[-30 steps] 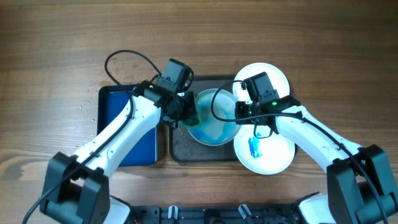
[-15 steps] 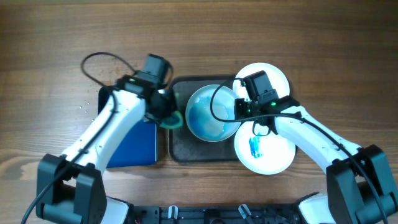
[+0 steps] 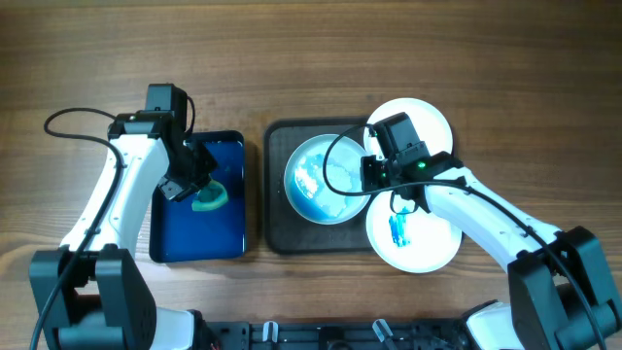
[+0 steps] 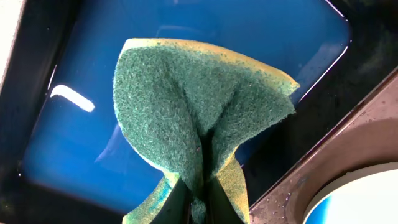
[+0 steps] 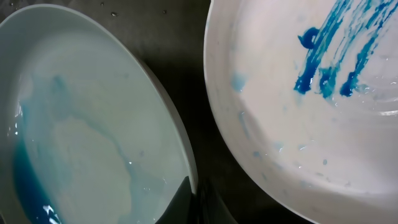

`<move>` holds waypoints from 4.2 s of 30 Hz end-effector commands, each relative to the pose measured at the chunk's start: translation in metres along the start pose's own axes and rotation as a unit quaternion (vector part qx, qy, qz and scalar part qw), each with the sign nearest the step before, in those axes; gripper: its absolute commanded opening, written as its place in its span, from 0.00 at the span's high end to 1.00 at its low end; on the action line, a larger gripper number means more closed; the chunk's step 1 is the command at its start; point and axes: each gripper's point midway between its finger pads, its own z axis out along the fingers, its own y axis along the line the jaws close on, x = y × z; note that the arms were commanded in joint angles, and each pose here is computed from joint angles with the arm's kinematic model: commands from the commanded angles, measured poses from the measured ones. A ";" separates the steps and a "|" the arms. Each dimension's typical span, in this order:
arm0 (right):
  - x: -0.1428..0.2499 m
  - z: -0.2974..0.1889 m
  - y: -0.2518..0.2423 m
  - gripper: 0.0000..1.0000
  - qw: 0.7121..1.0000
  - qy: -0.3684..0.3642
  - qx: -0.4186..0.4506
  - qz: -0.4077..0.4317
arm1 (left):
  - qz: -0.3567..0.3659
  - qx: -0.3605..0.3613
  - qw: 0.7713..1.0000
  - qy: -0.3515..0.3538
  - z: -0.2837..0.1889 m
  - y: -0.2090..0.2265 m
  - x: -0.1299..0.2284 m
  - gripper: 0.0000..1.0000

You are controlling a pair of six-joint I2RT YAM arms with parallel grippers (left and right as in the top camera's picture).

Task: Clean dirty plates on tray and stack at the side
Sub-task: 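Return the sponge to the blue tray with the left gripper, then release the sponge and retract the left gripper, then lift the cleaned plate with the right gripper and swing it left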

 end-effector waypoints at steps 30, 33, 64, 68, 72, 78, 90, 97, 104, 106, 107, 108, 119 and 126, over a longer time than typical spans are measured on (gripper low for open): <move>-0.085 -0.097 0.018 0.95 0.992 -0.093 0.031 -0.076 | -0.001 -0.049 0.993 -0.111 -0.038 0.015 -0.043 0.00; -0.084 -0.097 0.018 0.95 0.992 -0.092 0.031 -0.076 | -0.009 -0.056 0.982 -0.178 -0.082 0.026 -0.051 0.00; -0.078 -0.099 0.113 0.95 0.980 -0.075 0.019 -0.184 | -0.140 -0.120 0.881 -0.436 -0.236 0.137 -0.007 0.00; -0.069 -0.084 0.139 0.96 0.976 -0.060 0.009 -0.210 | -0.183 -0.119 0.866 -0.449 -0.241 0.149 0.000 0.00; -0.071 -0.078 0.171 0.95 0.971 -0.068 -0.009 -0.231 | -0.191 -0.104 0.859 -0.463 -0.249 0.156 0.010 0.00; -0.077 -0.077 0.207 0.95 0.963 -0.103 -0.034 -0.246 | -0.208 -0.083 0.841 -0.492 -0.265 0.174 0.031 0.00; -0.090 -0.096 0.253 0.95 0.933 -0.212 -0.014 -0.291 | -0.221 -0.064 0.830 -0.509 -0.272 0.194 0.059 0.00; -0.101 -0.118 0.270 0.95 0.894 -0.286 0.038 -0.342 | -0.218 -0.066 0.833 -0.503 -0.270 0.194 0.060 0.00; -0.109 -0.124 0.282 0.95 0.854 -0.332 0.100 -0.388 | -0.218 -0.066 0.833 -0.503 -0.270 0.194 0.060 0.00; -0.106 -0.120 0.287 0.95 0.835 -0.335 0.124 -0.418 | -0.218 -0.066 0.833 -0.503 -0.270 0.194 0.060 0.00; -0.101 -0.116 0.294 0.95 0.818 -0.338 0.141 -0.443 | -0.217 -0.063 0.835 -0.502 -0.269 0.193 0.060 0.00; -0.098 -0.114 0.298 0.96 0.810 -0.340 0.148 -0.454 | -0.216 -0.060 0.837 -0.500 -0.268 0.192 0.060 0.00; -0.081 -0.117 0.330 0.96 0.728 -0.367 0.222 -0.535 | -0.215 -0.055 0.839 -0.496 -0.267 0.190 0.060 0.00; -0.087 -0.127 0.329 0.96 0.683 -0.363 0.271 -0.572 | -0.215 -0.055 0.839 -0.496 -0.267 0.190 0.060 0.00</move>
